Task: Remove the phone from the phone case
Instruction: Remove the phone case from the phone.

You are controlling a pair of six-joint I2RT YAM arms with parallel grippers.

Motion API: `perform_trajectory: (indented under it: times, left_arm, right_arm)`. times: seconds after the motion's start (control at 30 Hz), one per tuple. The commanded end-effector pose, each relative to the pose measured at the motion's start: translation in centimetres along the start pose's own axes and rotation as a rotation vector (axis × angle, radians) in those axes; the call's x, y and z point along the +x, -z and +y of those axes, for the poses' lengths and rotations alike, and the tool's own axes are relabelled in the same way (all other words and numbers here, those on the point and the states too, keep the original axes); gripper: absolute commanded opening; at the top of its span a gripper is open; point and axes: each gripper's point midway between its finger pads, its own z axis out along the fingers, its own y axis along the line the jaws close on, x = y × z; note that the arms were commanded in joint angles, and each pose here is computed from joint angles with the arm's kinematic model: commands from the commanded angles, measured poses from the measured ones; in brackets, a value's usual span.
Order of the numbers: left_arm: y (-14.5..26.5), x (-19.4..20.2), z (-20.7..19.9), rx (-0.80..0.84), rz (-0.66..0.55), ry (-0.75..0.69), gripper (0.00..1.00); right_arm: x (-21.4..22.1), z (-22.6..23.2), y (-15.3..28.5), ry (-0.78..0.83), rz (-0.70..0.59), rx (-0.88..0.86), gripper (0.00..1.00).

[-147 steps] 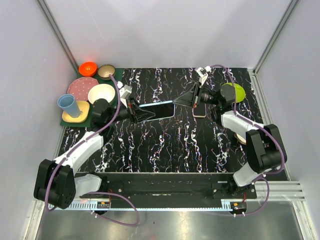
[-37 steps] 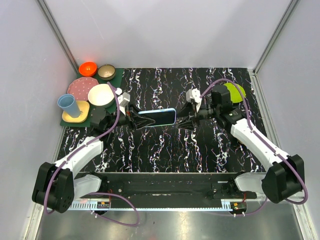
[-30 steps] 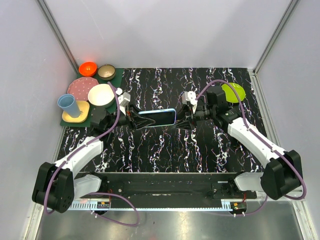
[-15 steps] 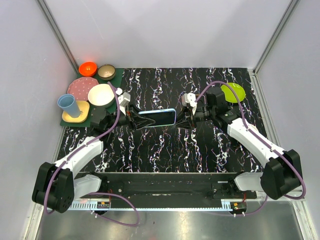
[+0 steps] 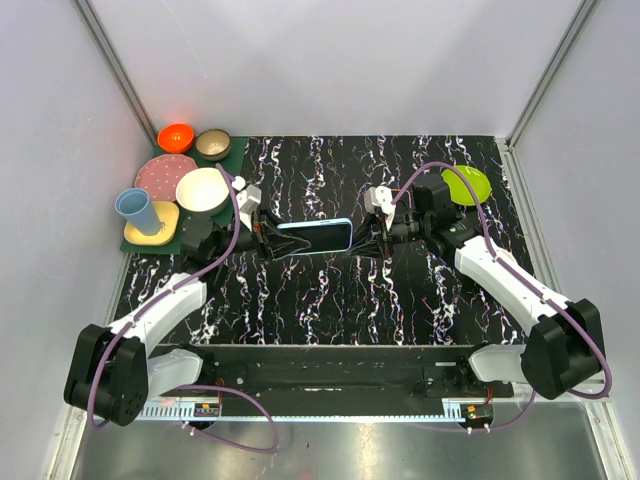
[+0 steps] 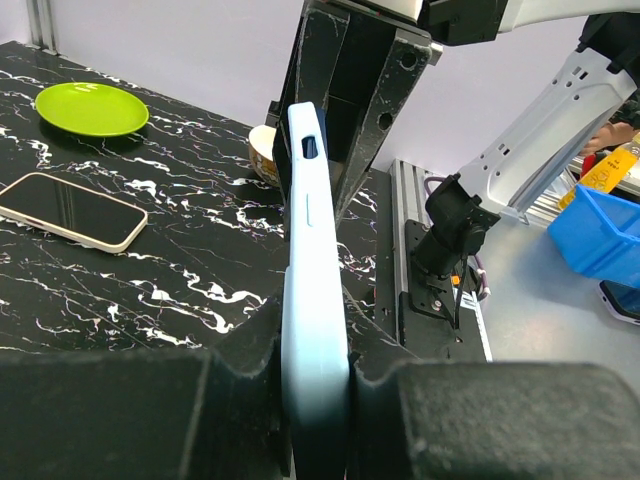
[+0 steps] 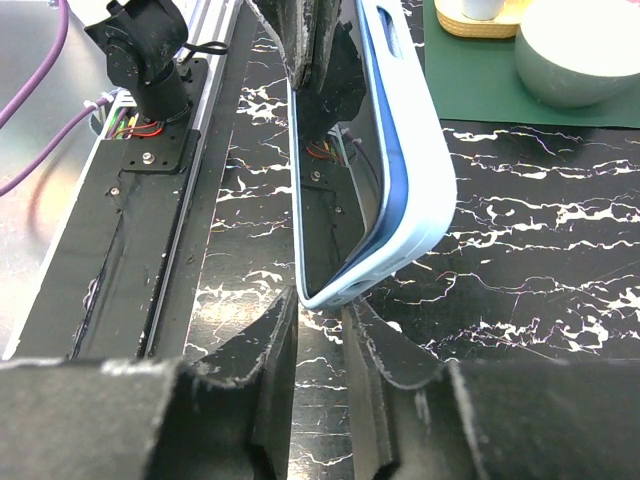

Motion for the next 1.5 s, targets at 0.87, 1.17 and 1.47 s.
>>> perform_trajectory:
  times: [0.87, 1.17, 1.47]
  left_arm:
    - [-0.5, -2.9, -1.5, 0.086, -0.039, -0.111, 0.0]
    - [-0.5, -2.8, -1.5, 0.09, -0.039, -0.099, 0.0]
    - [-0.6, -2.8, -1.6, 0.099, -0.04, -0.094, 0.0]
  right_arm:
    - [-2.0, -2.8, 0.4, 0.249, -0.066, 0.161, 0.04]
    - [-2.7, -4.6, 1.0, 0.278, -0.094, 0.282, 0.02]
    - [-2.7, -7.1, 1.8, 0.304, -0.101, 0.434, 0.03]
